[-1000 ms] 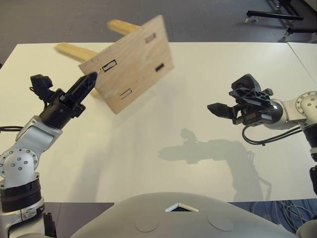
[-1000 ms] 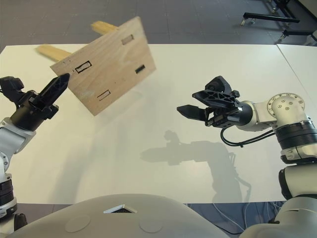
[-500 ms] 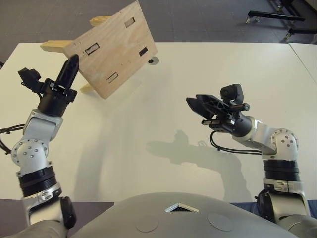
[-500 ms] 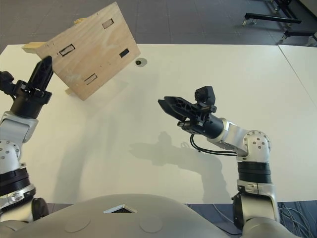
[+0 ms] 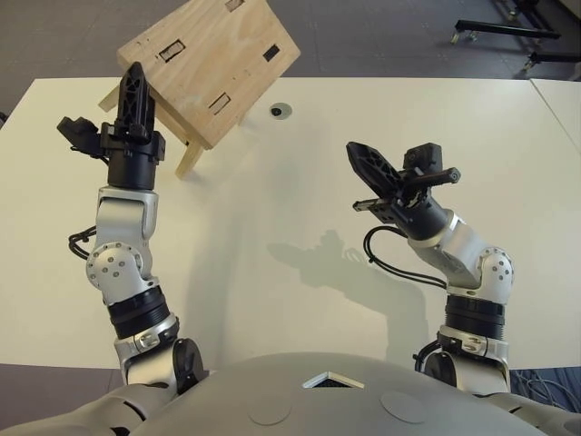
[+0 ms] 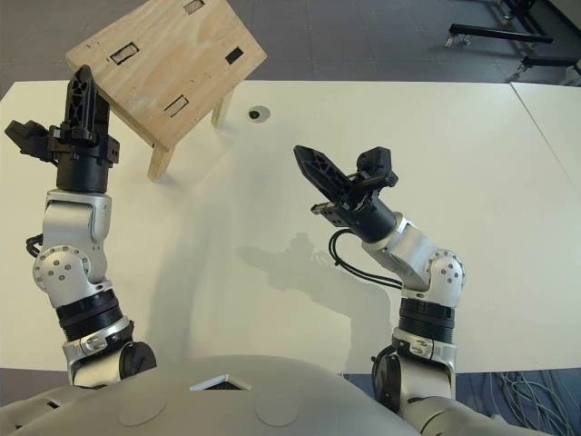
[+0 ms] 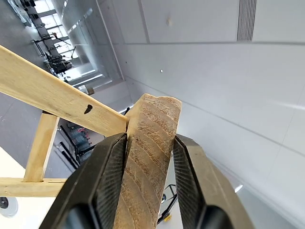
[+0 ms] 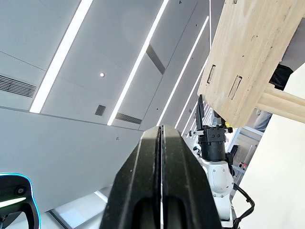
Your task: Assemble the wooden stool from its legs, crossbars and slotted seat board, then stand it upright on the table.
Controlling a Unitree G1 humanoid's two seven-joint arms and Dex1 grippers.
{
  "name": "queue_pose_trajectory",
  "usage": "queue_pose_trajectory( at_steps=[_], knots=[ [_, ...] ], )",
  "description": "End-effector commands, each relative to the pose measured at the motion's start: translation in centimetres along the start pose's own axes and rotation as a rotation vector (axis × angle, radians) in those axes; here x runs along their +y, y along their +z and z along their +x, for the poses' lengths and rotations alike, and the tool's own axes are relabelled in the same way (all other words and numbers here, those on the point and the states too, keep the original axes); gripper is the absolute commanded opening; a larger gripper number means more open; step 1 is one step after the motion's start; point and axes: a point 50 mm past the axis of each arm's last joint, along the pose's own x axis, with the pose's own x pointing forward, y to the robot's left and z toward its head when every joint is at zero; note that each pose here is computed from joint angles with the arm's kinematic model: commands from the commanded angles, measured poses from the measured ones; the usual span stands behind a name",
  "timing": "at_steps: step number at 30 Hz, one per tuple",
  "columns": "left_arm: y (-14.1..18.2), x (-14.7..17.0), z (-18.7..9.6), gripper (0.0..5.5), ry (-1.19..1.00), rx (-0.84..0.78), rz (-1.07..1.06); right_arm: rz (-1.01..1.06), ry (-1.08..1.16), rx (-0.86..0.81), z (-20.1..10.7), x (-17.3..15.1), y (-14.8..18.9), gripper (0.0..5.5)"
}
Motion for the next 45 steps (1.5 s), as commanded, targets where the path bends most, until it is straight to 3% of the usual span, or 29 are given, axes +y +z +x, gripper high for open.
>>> queue_pose_trajectory(
  at_steps=[1, 18, 28, 31, 37, 41, 45],
  knots=[
    [-0.4, 0.5, -0.7, 1.57, 0.078, -0.101, -0.138, -0.003, 0.014, 0.003, 0.4, 0.1, 0.0, 0.03],
    [0.7, 4.0, -3.0, 1.57, 0.360, -0.315, -0.250, 0.021, 0.042, 0.004, 0.9, -0.1, 0.1, 0.03],
    [0.8, 5.0, -2.6, 1.57, 0.452, -0.271, -0.130, 0.024, 0.062, 0.007, 1.2, 0.0, 0.4, 0.03],
    [1.0, 5.0, -2.6, 1.57, 0.456, -0.225, 0.018, 0.016, 0.078, 0.020, 1.3, 0.2, 0.3, 0.03],
    [3.7, 6.9, -2.7, 1.57, 0.515, -0.104, 0.555, -0.078, 0.096, 0.035, 1.8, 1.8, 0.2, 0.03],
    [5.8, 8.2, -1.9, 1.57, 0.560, -0.051, 0.796, -0.010, 0.092, 0.024, 2.5, 0.8, -2.2, 0.03],
    [5.3, 8.5, -1.5, 1.57, 0.456, 0.119, 1.056, 0.004, 0.108, 0.021, 3.1, 0.6, -2.4, 0.03]
  ],
)
